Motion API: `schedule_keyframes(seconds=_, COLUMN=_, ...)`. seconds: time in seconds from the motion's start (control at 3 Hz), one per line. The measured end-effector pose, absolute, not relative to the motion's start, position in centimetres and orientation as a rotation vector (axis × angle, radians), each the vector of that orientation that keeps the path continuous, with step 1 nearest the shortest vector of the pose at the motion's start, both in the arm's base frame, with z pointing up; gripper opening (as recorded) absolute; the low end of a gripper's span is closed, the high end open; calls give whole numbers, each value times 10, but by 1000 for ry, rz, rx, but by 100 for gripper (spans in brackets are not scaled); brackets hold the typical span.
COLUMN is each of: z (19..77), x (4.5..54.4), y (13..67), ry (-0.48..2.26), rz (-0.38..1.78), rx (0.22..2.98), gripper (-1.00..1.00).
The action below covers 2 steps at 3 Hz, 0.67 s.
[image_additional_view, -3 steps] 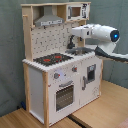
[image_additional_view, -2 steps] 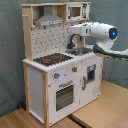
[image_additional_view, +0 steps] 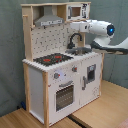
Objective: Play with the kitchen
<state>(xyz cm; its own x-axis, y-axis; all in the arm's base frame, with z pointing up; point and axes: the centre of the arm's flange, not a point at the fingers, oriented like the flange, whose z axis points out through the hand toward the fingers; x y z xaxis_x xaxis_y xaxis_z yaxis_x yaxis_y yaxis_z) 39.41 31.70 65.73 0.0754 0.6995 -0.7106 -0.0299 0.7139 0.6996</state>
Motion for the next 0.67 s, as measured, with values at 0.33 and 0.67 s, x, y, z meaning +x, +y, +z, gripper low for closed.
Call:
schedule_keyframes(seconds=0.33, z=665, x=417, y=288, ry=1382, rz=608, rx=619, gripper=100)
schedule_keyframes(seconds=0.67, z=681, x=438, y=266, ry=1372, rz=588, rx=634, gripper=100)
